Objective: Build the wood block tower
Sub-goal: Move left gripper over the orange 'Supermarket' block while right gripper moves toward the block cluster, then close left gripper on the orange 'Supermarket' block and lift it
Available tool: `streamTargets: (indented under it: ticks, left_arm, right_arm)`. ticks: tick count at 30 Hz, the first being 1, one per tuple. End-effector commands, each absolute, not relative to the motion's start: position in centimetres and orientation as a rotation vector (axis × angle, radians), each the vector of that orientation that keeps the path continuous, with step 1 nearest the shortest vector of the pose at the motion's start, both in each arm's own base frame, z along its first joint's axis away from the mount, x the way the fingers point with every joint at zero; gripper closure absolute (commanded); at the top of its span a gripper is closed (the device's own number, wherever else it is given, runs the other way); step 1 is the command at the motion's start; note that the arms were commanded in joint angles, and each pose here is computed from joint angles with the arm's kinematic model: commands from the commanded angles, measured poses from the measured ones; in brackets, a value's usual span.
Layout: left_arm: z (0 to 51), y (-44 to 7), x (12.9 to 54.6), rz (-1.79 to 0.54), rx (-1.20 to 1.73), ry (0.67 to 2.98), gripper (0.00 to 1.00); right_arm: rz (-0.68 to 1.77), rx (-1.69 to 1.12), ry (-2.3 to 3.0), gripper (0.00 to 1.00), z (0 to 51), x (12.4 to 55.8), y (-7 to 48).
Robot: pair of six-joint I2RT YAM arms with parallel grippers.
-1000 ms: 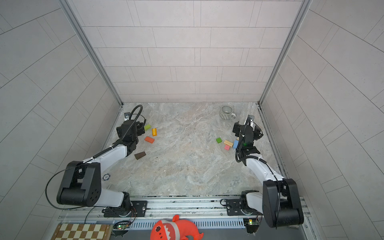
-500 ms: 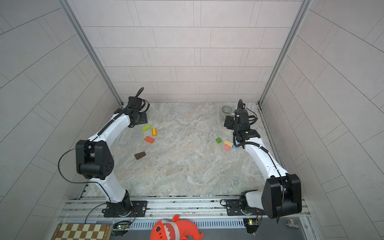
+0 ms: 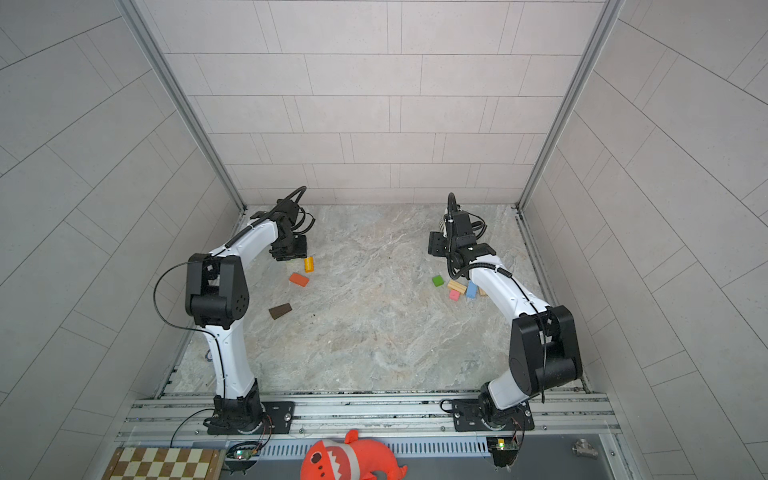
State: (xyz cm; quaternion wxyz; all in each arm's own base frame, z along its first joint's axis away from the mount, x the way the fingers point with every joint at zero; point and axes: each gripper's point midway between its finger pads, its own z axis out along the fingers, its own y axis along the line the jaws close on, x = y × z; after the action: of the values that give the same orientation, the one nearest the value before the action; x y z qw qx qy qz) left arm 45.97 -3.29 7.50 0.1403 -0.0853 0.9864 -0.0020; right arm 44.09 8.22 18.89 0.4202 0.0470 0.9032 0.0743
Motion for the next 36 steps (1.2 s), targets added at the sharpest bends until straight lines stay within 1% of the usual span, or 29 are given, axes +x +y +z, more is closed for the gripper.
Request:
streamTargets:
  ticks: [1,7,11,22,34,36]
  left_arm:
    - [7.6,-4.9,46.4,-0.116,-0.229,2.854,0.39]
    - [6.6,-5.5,46.5,-0.155,-0.220,2.890,0.40]
    - [5.6,-5.4,46.3,-0.138,-0.237,2.924,0.43]
    - [4.4,-5.6,46.8,-0.142,-0.255,2.940,0.45]
    - [3.2,-5.4,47.1,-0.073,-0.267,2.969,0.47]
    - [2.9,-5.4,47.1,-0.068,-0.273,2.974,0.49]
  right_arm:
    - [0.205,0.109,2.276,0.24,18.7,44.4,8.8]
    - [0.202,0.102,2.292,0.24,18.0,44.3,8.9]
    - [0.198,0.102,2.290,0.24,18.0,44.3,8.8]
    - [0.192,0.101,2.300,0.24,17.4,44.2,8.7]
    - [0.168,0.107,2.307,0.23,16.9,44.2,8.2]
    - [0.168,0.108,2.308,0.24,16.9,44.2,8.2]
